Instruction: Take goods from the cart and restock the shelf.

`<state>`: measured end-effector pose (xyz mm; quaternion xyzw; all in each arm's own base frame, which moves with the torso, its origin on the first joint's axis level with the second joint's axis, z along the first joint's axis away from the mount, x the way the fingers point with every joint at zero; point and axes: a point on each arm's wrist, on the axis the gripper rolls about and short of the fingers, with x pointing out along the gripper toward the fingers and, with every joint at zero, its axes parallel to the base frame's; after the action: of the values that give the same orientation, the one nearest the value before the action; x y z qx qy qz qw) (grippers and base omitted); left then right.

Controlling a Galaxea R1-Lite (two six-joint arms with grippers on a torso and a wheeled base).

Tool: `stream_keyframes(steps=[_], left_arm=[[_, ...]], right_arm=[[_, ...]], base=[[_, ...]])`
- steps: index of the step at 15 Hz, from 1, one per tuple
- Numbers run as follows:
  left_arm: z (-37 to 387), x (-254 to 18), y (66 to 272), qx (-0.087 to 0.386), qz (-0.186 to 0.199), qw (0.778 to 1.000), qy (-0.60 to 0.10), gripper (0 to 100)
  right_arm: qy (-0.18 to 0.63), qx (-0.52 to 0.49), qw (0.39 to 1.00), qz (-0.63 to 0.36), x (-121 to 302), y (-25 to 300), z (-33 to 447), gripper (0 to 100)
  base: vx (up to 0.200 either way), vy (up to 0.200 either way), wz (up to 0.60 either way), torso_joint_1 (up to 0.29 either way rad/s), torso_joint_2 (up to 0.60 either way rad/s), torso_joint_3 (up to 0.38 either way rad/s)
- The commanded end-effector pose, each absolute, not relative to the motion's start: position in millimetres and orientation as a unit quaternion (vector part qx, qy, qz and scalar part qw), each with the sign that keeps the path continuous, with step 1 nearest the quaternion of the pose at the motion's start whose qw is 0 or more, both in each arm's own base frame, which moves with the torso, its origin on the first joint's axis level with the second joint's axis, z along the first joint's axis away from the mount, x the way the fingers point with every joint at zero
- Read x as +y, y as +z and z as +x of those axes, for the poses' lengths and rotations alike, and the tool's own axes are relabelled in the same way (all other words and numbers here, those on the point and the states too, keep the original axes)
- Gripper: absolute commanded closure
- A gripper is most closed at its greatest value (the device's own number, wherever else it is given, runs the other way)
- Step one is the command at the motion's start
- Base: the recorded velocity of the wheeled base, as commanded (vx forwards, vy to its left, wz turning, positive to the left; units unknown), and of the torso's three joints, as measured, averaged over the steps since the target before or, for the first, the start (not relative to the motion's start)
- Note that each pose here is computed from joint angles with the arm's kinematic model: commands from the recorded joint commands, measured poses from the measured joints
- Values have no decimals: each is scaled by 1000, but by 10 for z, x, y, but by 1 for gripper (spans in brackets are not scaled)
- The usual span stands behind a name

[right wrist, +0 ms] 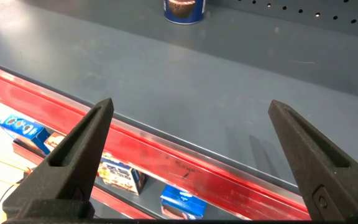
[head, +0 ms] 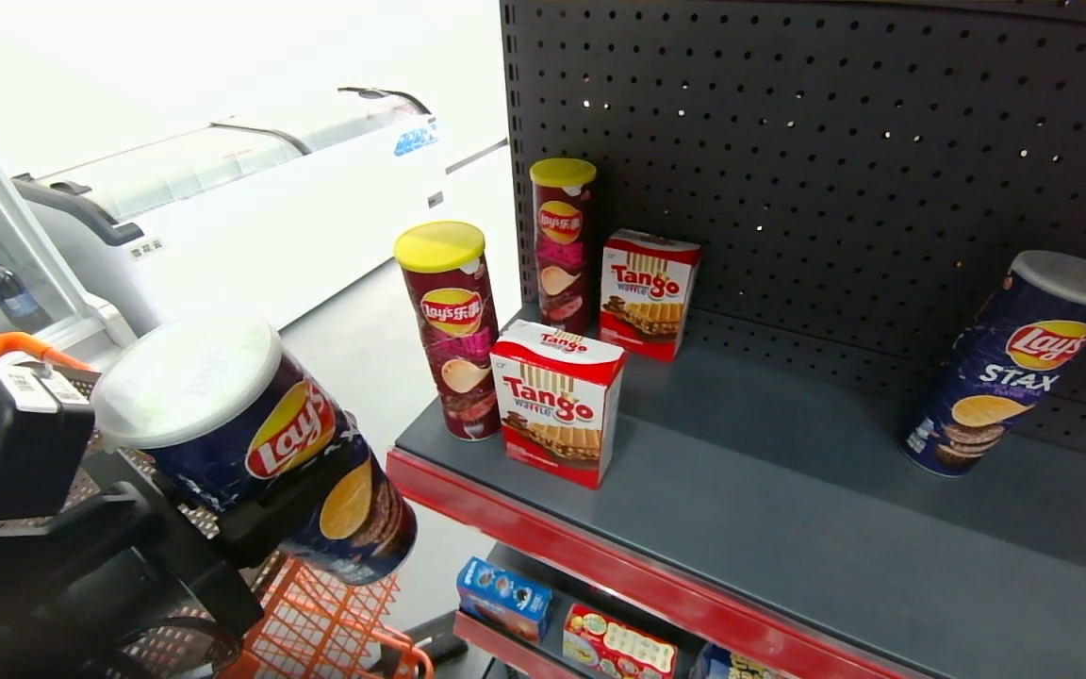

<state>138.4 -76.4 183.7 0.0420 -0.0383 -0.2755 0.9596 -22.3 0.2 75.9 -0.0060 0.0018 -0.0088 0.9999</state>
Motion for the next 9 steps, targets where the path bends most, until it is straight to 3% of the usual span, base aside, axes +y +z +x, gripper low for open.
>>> stream_keyframes(steps=[1, 4, 9], left_arm=[[1370, -778, 1822, -31, 44, 953, -297, 100], [1263, -743, 1789, 7, 49, 937, -347, 100], [1196, -813, 1931, 16, 46, 919, -391, 100]], right_arm=[[-9, 2, 1000, -6, 2, 759, -223, 0], [-9, 2, 1000, -6, 2, 759, -223, 0], [-8, 2, 1000, -8, 2, 759, -223, 0]], base=[[0, 0, 0, 0, 0, 0], [0, 0, 0, 0, 0, 0], [0, 0, 0, 0, 0, 0]])
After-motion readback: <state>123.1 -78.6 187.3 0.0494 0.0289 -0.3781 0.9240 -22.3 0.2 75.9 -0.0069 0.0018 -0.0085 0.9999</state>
